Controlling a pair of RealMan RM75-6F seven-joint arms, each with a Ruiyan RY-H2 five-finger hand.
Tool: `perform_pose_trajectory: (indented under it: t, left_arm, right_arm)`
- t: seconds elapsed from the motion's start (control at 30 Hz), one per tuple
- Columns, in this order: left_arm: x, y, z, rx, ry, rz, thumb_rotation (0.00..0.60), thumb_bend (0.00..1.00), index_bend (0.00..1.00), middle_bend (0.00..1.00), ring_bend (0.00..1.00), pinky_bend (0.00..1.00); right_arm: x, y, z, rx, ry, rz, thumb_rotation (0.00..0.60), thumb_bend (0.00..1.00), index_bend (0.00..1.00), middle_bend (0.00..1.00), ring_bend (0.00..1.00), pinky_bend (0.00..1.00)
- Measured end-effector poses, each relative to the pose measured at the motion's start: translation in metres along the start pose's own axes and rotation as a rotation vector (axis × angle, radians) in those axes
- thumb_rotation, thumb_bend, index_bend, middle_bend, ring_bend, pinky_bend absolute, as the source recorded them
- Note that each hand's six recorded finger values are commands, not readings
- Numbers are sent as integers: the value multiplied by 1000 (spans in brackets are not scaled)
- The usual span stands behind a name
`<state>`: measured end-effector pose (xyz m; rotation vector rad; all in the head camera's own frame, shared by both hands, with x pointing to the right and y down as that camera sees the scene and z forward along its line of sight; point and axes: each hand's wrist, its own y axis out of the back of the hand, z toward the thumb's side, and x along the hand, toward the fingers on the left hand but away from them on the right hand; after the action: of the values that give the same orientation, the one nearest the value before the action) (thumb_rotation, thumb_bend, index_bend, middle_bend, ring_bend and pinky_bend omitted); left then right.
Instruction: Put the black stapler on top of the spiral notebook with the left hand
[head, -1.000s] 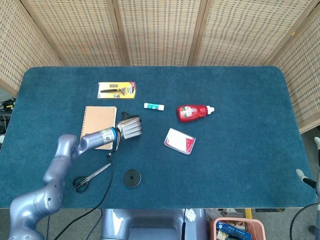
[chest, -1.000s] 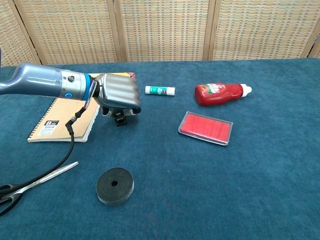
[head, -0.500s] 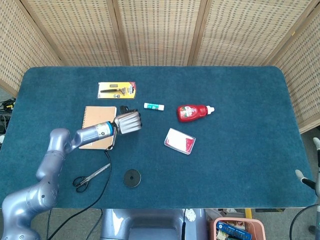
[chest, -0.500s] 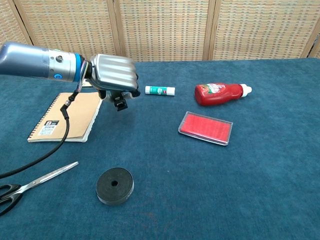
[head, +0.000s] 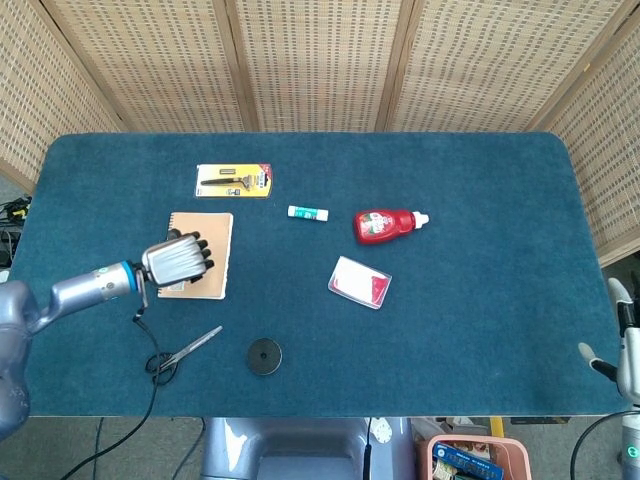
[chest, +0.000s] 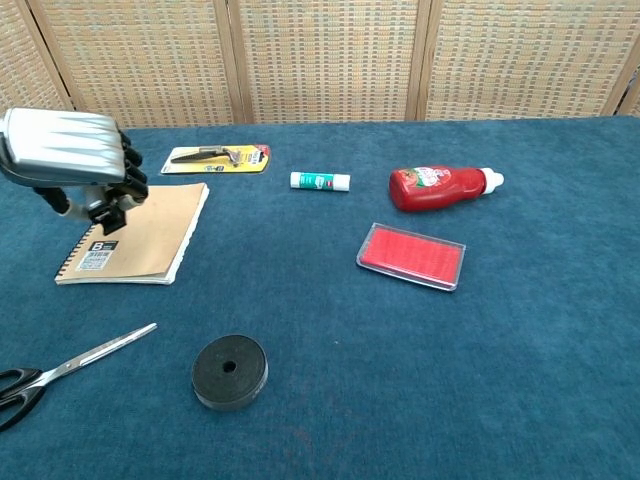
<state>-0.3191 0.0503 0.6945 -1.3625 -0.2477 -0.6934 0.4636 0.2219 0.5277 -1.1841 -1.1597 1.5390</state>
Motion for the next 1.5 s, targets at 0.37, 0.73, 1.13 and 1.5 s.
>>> perform_pose_trajectory:
  t: [0.37, 0.73, 1.13, 1.5]
  left_arm:
    - [12, -8, 1, -7, 10, -38, 600, 460, 825, 627, 499, 606]
    - [21, -20, 2, 12, 2, -113, 600, 83, 10, 18, 116, 334]
    - [2, 4, -3, -49, -5, 19, 600, 0, 0, 0, 0, 142]
    - [-70, 29, -12, -447, 350, 317, 600, 0, 0, 0, 0, 0]
  right_arm:
    - [1, -5, 4, 20, -2, 7, 600, 0, 0, 0, 0, 0]
    - [-2, -5, -1, 20, -17, 6, 600, 0, 0, 0, 0, 0]
    - [2, -1, 6, 7, 11, -3, 600, 0, 0, 0, 0, 0]
    - [11, 13, 7, -37, 35, -31, 600, 0, 0, 0, 0, 0]
